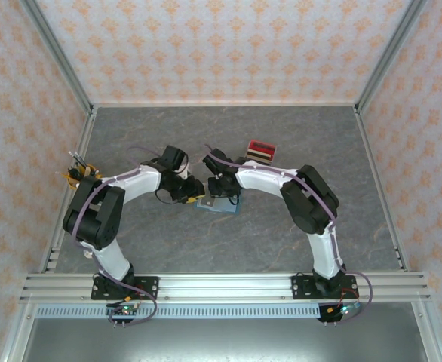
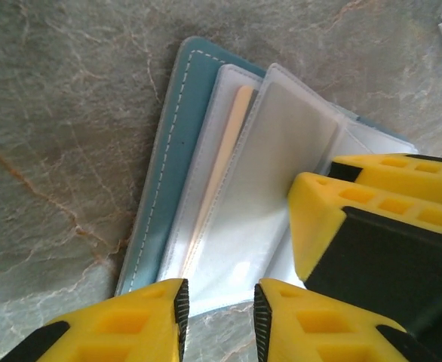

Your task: Take the credit cards out of the card holder

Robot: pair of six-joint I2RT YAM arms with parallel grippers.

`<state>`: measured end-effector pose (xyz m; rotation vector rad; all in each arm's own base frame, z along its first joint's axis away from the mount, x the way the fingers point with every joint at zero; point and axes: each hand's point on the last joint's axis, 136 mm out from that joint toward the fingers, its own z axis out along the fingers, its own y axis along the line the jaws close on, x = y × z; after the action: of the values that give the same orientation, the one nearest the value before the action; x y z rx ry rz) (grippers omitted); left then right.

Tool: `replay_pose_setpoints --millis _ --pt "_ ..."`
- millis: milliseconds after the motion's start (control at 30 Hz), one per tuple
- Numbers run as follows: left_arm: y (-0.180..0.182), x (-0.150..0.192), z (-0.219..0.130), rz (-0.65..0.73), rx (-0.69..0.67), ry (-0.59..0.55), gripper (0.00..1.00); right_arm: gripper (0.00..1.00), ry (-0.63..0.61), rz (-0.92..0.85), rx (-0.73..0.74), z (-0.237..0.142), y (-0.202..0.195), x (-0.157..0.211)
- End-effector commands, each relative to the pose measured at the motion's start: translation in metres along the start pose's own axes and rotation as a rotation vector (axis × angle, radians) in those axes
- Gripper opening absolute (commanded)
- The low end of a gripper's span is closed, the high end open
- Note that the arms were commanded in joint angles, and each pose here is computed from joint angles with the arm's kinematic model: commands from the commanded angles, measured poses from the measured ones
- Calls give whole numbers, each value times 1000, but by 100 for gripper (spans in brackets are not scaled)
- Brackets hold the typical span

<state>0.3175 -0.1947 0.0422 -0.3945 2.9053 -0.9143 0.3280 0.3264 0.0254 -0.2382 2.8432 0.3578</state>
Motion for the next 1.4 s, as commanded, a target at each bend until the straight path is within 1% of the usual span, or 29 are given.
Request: replay_pose_setpoints --millis 0,100,233,400,600,900,1033,1167,1367 --pt "-3 -5 3 15 -11 -1 32 26 110 7 85 16 -32 32" --pt "5 -4 7 8 -47 5 35 27 112 12 71 16 -31 32" --pt "4 -2 13 4 -30 25 35 27 120 19 55 18 -30 33" --pt "-2 0 14 12 -6 38 34 28 122 29 44 18 -30 33" --pt "-12 2 10 28 37 46 28 29 125 44 24 18 -29 33" --pt "-26 5 1 63 89 54 27 30 125 67 -22 16 -24 30" --pt "-35 5 -6 81 122 46 24 31 120 79 -47 13 -21 28" --pt "-39 6 -10 92 136 44 21 32 111 97 -74 9 -18 24" --pt "-42 8 -9 97 152 53 21 35 69 125 -140 -6 -9 11"
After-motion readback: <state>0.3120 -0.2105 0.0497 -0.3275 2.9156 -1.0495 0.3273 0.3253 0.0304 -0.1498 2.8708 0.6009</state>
